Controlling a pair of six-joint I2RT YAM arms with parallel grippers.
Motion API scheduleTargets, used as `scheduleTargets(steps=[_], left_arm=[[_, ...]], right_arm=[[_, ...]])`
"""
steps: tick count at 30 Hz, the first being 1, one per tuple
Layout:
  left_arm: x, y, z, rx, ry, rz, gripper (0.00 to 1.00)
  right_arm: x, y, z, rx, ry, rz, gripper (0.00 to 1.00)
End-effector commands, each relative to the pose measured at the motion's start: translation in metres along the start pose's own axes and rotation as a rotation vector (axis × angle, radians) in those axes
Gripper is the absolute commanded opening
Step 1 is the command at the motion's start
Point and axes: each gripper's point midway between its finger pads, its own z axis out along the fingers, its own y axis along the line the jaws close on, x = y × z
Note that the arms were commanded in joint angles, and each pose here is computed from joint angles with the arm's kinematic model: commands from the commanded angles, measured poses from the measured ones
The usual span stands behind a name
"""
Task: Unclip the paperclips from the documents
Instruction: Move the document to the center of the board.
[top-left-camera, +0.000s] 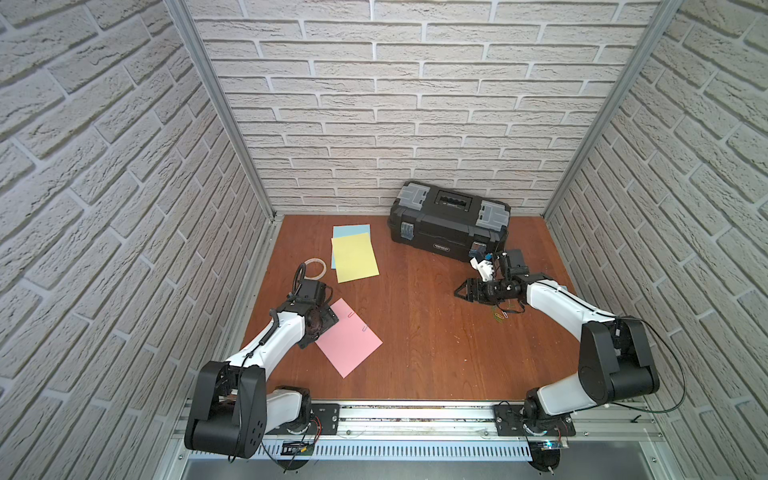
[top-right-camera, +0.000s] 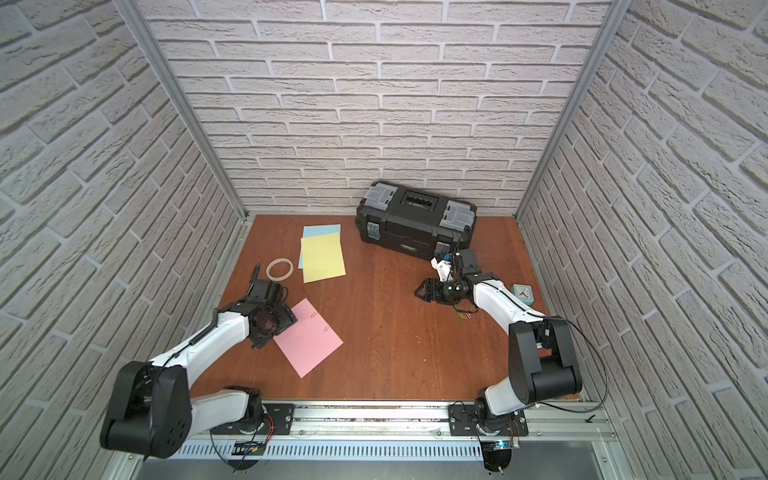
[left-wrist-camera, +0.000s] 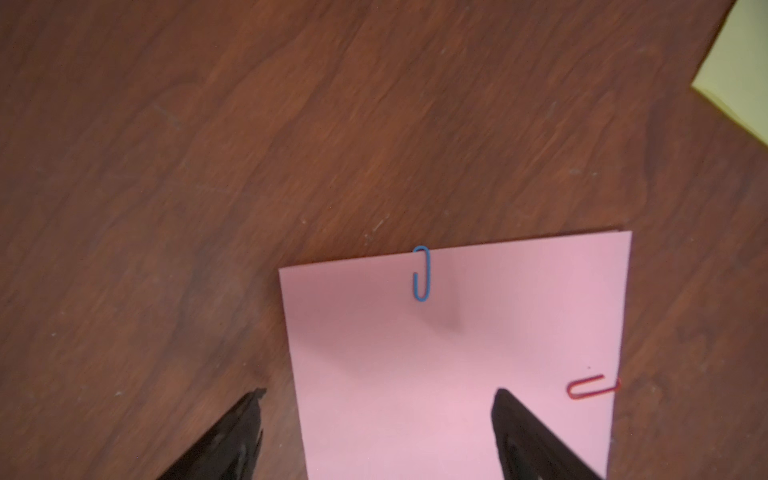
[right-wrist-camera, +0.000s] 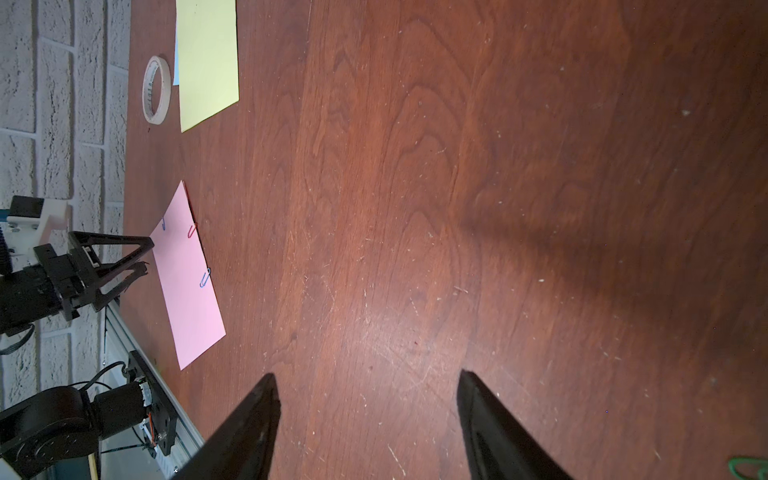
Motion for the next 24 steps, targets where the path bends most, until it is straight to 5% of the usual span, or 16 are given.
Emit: scheduleTargets(steps=[1,13,24], left_arm=[[0.002,-0.006,0.009,0.028,0.019,-0.011,0.86],[0.03,-0.058,0.028,0.144,0.234,0.182,0.83],[0.047,-0.126,0.026,0.228,0.299,0.306,0.83]], right_arm=[[-0.013,0.013,-0.005,-0.031,-0.042,-0.056,0.69],[-0.013,0.013,-0.008,-0.024,-0.046,-0.06,0.69],[-0.015,0.017,-0.012,-0.026,-0.049,-0.058,0.69]])
